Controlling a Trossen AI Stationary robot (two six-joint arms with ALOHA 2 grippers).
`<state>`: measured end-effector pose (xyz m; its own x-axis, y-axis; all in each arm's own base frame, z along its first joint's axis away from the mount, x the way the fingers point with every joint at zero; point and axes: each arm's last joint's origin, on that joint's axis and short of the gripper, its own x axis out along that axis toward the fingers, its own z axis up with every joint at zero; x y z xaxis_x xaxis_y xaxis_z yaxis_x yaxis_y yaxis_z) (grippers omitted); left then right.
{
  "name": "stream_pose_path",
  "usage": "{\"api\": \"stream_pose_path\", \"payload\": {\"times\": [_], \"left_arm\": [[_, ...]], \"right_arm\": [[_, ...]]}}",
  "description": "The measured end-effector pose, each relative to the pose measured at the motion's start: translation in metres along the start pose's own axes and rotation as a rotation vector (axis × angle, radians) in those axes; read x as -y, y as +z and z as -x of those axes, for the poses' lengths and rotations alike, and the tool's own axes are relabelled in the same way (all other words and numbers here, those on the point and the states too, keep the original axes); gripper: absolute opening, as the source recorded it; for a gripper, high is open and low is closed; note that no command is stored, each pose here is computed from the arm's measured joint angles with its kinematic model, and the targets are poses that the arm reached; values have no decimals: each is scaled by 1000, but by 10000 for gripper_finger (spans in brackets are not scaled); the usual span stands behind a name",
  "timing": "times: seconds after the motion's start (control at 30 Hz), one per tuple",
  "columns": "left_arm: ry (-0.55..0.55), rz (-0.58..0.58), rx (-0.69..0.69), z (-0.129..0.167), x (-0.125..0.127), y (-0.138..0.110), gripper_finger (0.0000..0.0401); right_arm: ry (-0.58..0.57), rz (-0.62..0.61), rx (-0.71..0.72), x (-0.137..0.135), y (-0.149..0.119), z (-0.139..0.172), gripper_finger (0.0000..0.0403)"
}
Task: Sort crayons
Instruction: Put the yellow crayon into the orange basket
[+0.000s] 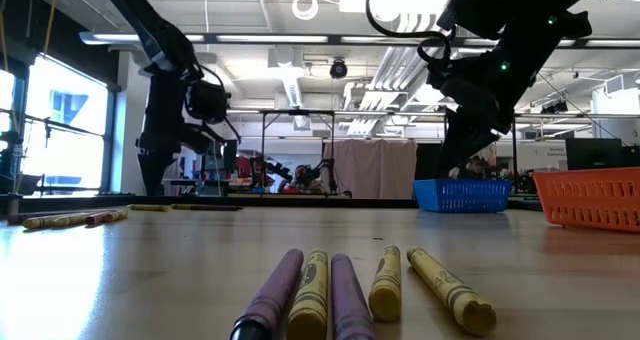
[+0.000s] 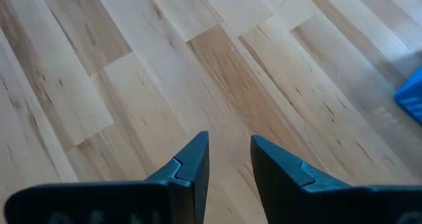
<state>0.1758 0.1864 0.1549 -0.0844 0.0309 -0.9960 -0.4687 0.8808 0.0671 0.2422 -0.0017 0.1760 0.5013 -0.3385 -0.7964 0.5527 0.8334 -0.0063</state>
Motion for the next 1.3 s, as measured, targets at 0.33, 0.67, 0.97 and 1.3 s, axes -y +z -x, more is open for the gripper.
{"api": "stream_pose_path", "payload": {"times": [0.33,0.67,0.97,1.3], "left_arm": [[-42,-103,-159,-35,0,8,80],[-51,-40,-173,-35,5,8,16],[-50,119,-117,-16,8,7,2],[-100,110,418,69,50,9,1]], "right_arm": [[5,-4,9,-1,1,0,99],[15,-11,25,-1,3,0,99],[15,-12,25,-1,3,0,99],[41,-99,228,-8,21,3,99]]}}
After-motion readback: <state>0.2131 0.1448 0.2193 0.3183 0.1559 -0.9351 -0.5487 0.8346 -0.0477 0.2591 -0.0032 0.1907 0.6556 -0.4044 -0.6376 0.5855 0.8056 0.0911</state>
